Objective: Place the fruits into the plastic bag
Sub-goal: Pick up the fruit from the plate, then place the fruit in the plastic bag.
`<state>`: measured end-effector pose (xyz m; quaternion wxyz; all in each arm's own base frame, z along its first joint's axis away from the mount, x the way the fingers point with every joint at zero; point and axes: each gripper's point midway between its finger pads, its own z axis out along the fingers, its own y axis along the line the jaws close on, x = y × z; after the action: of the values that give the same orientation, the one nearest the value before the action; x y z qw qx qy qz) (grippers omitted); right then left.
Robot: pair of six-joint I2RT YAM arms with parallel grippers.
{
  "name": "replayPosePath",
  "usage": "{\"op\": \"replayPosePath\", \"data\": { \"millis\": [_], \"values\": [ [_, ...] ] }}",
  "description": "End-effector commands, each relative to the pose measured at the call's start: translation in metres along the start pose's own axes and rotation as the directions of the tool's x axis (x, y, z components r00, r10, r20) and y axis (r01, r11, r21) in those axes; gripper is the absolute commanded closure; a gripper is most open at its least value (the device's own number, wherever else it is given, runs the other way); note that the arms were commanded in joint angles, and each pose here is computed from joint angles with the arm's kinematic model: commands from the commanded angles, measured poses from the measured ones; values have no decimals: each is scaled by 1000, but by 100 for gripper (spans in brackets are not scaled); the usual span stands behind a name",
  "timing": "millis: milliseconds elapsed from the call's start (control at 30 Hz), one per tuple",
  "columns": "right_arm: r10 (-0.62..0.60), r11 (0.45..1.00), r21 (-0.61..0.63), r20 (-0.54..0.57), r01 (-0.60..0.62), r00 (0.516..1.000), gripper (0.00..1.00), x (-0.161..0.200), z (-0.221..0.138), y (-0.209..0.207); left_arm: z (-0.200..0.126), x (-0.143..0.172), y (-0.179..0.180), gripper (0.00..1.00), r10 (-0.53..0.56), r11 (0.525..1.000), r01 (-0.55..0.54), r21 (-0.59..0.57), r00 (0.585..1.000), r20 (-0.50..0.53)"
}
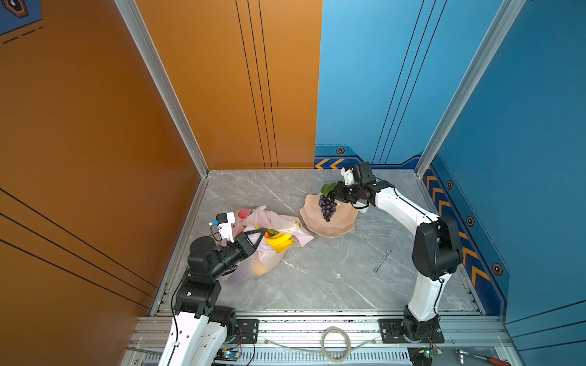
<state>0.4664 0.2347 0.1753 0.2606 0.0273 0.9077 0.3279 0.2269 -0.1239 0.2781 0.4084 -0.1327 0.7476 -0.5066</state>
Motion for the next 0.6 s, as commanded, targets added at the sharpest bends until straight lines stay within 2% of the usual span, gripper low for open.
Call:
{"op": "replayPosePath", "data": {
  "millis": [0,367,567],
  "values": [
    [9,995,-101,66,-2,998,84,-18,-22,26,-2,-5,-6,100,27,1000,-27,11,1000,11],
    [15,977,-215,139,15,990,84,-42,-63,68,2,-3,0,100,21,1000,-21,0,1000,0],
    [5,954,-295,179,49,984,84,-47,-92,105,6,0,8,100,14,1000,-14,-10,1000,-9]
  ]
}}
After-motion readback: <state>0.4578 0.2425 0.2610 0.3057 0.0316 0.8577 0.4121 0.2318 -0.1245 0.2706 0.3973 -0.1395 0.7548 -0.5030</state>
